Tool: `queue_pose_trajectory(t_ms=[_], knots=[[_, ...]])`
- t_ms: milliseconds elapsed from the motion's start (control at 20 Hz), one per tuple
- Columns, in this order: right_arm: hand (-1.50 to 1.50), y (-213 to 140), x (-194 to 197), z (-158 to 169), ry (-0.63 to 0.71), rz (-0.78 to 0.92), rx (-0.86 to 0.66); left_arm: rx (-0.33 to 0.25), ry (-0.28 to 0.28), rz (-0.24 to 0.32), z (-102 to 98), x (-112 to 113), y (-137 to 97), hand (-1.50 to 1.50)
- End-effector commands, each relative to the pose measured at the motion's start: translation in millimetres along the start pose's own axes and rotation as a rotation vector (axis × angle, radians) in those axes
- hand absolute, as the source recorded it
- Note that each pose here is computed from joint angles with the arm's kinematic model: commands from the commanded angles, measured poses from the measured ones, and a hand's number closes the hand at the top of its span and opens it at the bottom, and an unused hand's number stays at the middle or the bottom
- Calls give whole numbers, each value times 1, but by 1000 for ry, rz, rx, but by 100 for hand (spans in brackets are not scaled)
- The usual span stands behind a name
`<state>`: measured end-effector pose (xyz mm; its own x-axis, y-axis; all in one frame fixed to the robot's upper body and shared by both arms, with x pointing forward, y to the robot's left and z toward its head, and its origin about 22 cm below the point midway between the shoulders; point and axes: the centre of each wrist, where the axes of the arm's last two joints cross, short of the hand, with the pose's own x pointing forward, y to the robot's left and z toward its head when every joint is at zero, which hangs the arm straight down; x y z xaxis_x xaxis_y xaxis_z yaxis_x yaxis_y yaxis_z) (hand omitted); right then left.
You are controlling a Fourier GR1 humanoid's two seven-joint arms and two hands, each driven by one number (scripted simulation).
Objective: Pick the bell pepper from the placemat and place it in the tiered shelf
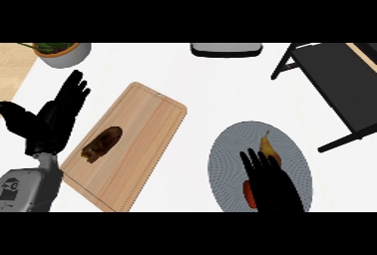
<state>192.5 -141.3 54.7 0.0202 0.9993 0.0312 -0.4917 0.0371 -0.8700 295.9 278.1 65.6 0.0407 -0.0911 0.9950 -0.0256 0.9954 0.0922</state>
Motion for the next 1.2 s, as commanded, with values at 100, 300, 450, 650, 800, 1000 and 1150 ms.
queue_pose_trajectory(t_ms=[100, 300, 450, 650, 800, 1000, 1150], knots=[[-150, 17, 0, -29, 25, -3, -6, -9, 11, 6, 5, -1, -9, 0], [-150, 31, -10, -25, 39, -17, 17, 0, -2, 6, 9, -12, -8, 0], [-150, 23, 2, -58, 41, -26, 35, -4, 10, -7, 3, 4, 16, 0], [-150, 36, 3, -36, 46, -23, 59, -8, -7, 1, -3, -3, 0, 0], [150, 44, -17, -44, 28, -13, 113, -2, 0, 1, -1, -3, -8, 0], [150, 59, -10, -65, -23, 76, 34, -3, -3, 20, -13, 8, -9, 0], [150, 45, -7, -61, -69, 59, -17, -19, 24, 16, -11, 18, -3, 0]])
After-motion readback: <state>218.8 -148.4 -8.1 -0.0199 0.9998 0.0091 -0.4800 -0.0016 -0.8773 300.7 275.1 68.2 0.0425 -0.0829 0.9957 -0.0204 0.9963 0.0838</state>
